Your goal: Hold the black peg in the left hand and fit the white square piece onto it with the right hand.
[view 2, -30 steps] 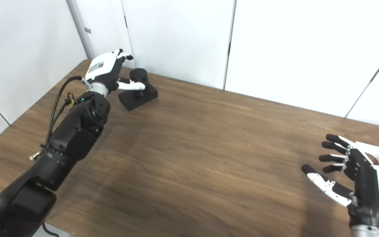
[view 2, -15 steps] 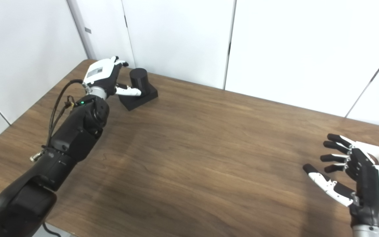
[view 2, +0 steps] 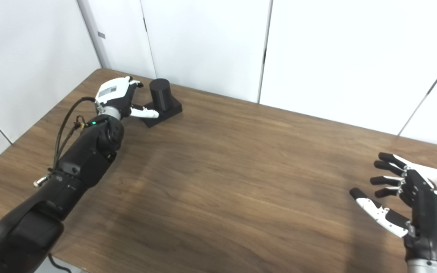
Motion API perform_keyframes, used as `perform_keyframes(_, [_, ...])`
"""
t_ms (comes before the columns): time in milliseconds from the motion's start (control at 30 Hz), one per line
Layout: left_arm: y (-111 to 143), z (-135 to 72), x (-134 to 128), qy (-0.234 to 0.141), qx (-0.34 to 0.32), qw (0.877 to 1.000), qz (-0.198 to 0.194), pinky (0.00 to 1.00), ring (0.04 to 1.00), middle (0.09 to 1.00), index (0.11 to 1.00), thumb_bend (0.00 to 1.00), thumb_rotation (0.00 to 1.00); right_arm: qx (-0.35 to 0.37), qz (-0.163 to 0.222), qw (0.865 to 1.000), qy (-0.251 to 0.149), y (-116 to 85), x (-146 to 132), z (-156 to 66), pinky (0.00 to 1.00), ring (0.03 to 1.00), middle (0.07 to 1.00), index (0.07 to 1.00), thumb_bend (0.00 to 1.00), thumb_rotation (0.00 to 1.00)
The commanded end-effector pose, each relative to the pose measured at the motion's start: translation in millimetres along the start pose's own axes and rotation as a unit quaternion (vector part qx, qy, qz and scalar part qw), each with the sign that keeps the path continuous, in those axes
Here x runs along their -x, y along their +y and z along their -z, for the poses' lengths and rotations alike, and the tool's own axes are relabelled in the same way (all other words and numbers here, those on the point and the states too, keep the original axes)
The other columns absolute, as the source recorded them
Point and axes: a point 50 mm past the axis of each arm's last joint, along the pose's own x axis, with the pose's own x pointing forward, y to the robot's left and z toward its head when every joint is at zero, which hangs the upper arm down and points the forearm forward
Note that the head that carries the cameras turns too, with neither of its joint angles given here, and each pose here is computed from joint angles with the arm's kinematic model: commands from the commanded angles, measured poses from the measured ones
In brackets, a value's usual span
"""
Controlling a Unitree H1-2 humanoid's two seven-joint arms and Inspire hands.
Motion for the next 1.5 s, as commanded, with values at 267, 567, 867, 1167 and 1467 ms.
perform_keyframes(267, [22.7, -8.3, -10.8, -0.002, 0.011, 1.000, -0.010, 0.96, 1.000, 1.000, 0.865, 0.95, 0.52, -0.002, 0.009, 0.999, -0.034, -2.5, -5.7, -14.6, 0.45, 0.588, 0.707, 0.726, 0.50, 0.00])
perform_keyframes(567, [11.9, -12.2, -10.1, -0.005, 0.022, 1.000, 0.006, 0.95, 1.000, 1.000, 0.853, 0.97, 0.53, -0.001, 0.009, 0.999, -0.036, -3.8, -5.8, -14.7, 0.45, 0.592, 0.704, 0.714, 0.50, 0.00])
perform_keyframes(867, [3.5, -15.8, -9.4, -0.010, 0.024, 1.000, 0.017, 0.95, 1.000, 0.997, 0.841, 0.94, 0.50, -0.003, 0.011, 0.999, -0.034, -4.3, -5.6, -13.5, 0.45, 0.587, 0.704, 0.713, 0.50, 0.00])
perform_keyframes(1167, [-4.4, -15.4, -15.5, -0.008, 0.028, 0.999, 0.022, 0.93, 1.000, 0.960, 0.795, 0.88, 0.43, -0.002, 0.013, 0.999, -0.034, -4.6, -5.8, -12.5, 0.45, 0.590, 0.705, 0.715, 0.50, 0.00])
perform_keyframes(1467, [-7.5, -7.1, -26.1, 0.006, 0.018, 1.000, 0.024, 0.89, 0.986, 0.933, 0.746, 0.82, 0.38, 0.001, 0.015, 0.999, -0.036, -5.4, -3.8, -12.8, 0.43, 0.570, 0.692, 0.705, 0.51, 0.00])
